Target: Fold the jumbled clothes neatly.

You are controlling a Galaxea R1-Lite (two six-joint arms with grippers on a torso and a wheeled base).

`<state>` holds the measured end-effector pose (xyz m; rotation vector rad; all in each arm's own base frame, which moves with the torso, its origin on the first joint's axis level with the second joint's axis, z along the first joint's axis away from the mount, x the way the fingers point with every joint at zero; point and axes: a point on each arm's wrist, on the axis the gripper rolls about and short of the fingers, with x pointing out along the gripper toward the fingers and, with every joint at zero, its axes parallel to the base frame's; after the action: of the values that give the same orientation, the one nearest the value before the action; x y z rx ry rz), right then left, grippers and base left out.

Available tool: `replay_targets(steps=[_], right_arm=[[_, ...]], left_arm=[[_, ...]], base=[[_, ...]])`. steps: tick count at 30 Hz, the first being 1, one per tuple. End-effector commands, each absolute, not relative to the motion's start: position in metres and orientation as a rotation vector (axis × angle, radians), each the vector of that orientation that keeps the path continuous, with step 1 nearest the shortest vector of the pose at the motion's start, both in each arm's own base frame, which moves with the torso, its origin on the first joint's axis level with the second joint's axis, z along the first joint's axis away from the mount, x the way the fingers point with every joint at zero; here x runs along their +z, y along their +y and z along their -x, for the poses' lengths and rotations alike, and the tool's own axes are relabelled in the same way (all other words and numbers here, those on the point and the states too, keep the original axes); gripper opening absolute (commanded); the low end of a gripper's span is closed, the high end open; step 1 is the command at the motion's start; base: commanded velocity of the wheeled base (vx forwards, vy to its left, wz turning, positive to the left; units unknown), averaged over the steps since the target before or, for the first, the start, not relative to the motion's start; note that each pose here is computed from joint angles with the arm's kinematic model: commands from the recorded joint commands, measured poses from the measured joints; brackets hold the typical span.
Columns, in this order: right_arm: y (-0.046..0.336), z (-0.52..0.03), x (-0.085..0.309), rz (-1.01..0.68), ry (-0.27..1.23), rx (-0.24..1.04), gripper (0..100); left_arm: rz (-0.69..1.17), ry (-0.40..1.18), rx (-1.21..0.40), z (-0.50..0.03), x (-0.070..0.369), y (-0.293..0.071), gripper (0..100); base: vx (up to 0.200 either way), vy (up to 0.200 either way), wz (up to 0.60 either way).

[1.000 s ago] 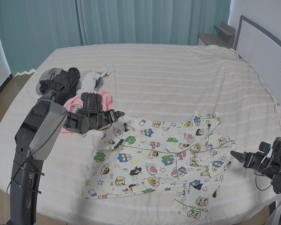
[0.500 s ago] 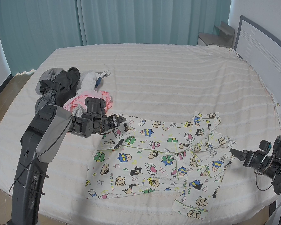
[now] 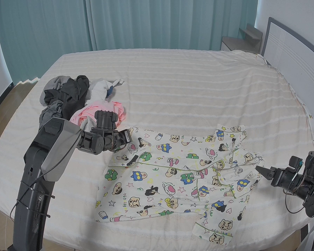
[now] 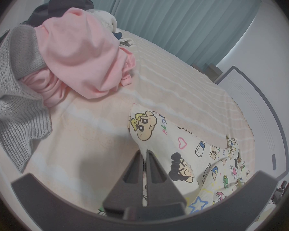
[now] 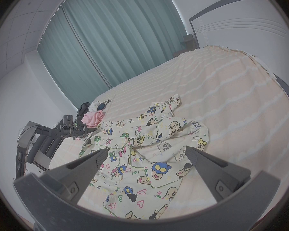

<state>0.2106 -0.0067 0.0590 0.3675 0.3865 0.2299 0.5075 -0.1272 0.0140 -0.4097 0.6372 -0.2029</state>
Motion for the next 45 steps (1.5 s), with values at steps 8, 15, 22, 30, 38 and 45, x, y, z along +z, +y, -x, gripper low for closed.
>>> replay_targets(steps=[8, 15, 22, 30, 38, 45], right_arm=[[-0.007, -0.207, 0.057, -0.373, 0.406, 0.226, 100], [-0.008, -0.207, 0.057, -0.372, 0.403, 0.215, 100], [-0.007, -0.207, 0.056, -0.368, 0.405, 0.195, 100], [-0.007, -0.207, 0.056, -0.369, 0.407, 0.194, 100], [-0.007, -0.207, 0.055, -0.369, 0.409, 0.196, 100], [-0.005, -0.207, 0.056, -0.399, 0.413, 0.198, 100]], left_arm=[[0.425, 0.574, -0.167, -0.512, 0.038, -0.105, 0], [0.437, 0.514, -0.161, -0.517, 0.059, -0.094, 0], [0.439, 0.491, -0.162, -0.521, 0.064, -0.093, 0], [0.384, 0.469, -0.135, -0.525, 0.058, -0.093, 0], [0.364, 0.474, -0.112, -0.529, 0.041, -0.096, 0], [0.365, 0.462, -0.103, -0.530, 0.041, -0.096, 100]], base=[[0.000, 0.000, 0.00], [0.000, 0.000, 0.00], [0.000, 0.000, 0.00], [0.000, 0.000, 0.00], [0.000, 0.000, 0.00], [0.000, 0.000, 0.00]])
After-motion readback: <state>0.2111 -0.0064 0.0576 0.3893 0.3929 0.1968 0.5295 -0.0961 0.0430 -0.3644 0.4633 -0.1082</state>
